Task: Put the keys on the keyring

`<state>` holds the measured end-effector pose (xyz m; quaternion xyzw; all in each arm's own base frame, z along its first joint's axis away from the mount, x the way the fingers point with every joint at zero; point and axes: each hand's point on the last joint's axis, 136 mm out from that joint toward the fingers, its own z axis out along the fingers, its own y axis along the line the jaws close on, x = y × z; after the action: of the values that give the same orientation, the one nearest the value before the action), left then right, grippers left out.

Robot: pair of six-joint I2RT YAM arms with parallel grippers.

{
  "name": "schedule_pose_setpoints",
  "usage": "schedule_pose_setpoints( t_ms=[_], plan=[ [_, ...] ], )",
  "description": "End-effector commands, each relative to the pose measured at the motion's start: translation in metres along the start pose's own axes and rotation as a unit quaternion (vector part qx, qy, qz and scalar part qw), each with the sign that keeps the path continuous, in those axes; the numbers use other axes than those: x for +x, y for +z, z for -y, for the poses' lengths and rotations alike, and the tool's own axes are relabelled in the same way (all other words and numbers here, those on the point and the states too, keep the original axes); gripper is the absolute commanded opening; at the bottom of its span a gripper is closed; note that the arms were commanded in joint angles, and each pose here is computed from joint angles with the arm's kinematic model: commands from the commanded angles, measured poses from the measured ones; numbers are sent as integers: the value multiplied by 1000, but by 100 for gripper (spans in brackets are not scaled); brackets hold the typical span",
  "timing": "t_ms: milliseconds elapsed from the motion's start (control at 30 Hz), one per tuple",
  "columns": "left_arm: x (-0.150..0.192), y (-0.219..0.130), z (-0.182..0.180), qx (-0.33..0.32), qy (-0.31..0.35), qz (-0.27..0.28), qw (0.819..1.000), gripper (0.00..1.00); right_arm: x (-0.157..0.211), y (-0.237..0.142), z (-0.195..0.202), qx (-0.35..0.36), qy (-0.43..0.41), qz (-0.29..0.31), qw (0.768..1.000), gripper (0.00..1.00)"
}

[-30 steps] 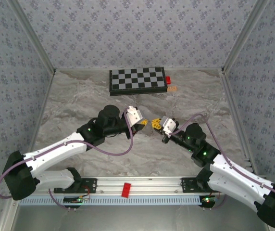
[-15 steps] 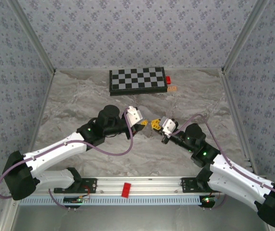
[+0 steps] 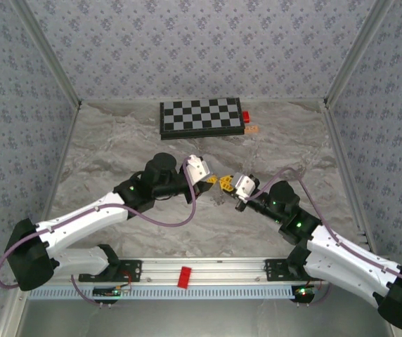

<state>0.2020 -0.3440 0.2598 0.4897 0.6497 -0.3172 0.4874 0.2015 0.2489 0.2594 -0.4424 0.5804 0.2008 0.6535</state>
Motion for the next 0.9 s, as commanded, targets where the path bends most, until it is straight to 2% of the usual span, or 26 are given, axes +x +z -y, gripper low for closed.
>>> schedule_pose_setpoints(
  t_ms=[0,533,867],
  plan=[
    [-32,-5,1,4,4,43,999,0,-20,-3,1,-1,-14,21,1000,0],
    [-39,-18,-18,-61,-5,71,996,0,-11,-10,2,11,-9,15,1000,0],
    [-37,-7,-2,-7,-22,71,997,0,-15,-7,2,10,-9,18,1000,0]
  ],
)
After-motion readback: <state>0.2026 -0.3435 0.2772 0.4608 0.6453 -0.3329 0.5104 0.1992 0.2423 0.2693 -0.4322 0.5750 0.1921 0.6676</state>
